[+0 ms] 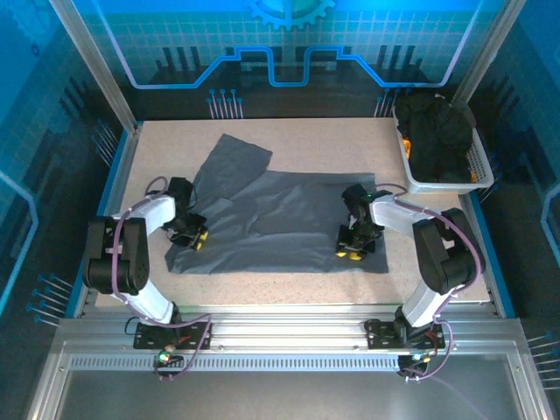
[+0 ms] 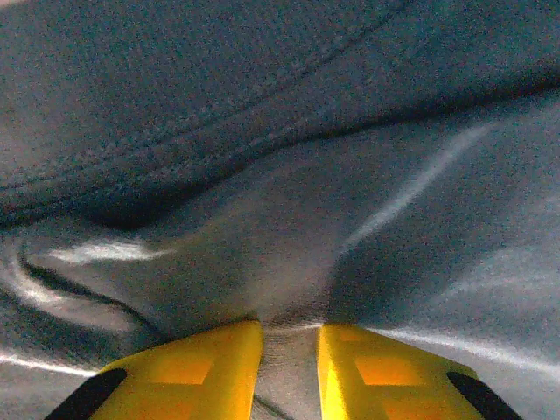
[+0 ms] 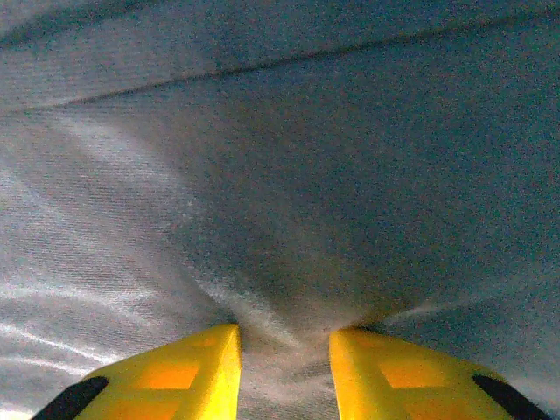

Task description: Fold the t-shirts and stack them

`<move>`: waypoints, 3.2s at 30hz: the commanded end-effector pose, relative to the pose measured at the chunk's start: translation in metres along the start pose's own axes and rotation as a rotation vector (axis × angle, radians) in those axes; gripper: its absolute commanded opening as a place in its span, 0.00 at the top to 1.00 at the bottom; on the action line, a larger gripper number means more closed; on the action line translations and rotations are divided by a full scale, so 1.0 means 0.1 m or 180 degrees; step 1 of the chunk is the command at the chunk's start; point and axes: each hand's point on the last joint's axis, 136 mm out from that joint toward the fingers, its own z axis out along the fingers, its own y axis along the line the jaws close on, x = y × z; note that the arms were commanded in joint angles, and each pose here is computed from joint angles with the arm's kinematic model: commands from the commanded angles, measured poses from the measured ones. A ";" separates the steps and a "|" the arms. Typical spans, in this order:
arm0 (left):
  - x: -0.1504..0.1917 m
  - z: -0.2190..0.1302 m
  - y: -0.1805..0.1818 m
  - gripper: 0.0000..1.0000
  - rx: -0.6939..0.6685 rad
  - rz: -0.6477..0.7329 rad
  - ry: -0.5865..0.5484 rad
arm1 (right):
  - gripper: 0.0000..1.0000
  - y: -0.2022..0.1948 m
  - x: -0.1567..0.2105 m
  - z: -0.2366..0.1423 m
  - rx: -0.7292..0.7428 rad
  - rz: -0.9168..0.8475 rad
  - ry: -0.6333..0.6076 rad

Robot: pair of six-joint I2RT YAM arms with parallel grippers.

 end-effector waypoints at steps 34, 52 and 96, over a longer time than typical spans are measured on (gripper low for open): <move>-1.86 -0.58 -3.05 0.56 0.1527 0.0671 -0.1327 | 0.54 0.90 -1.49 -1.73 -0.1244 -0.0214 -0.1555; -1.96 0.14 -3.36 0.54 0.1443 0.0582 -0.1082 | 0.54 0.66 -1.36 -1.55 -0.1235 0.0088 -0.1515; -1.11 -0.92 -2.97 1.00 0.1007 0.1363 -0.1345 | 0.57 -0.18 -2.34 -1.00 -0.0092 0.1659 -0.1335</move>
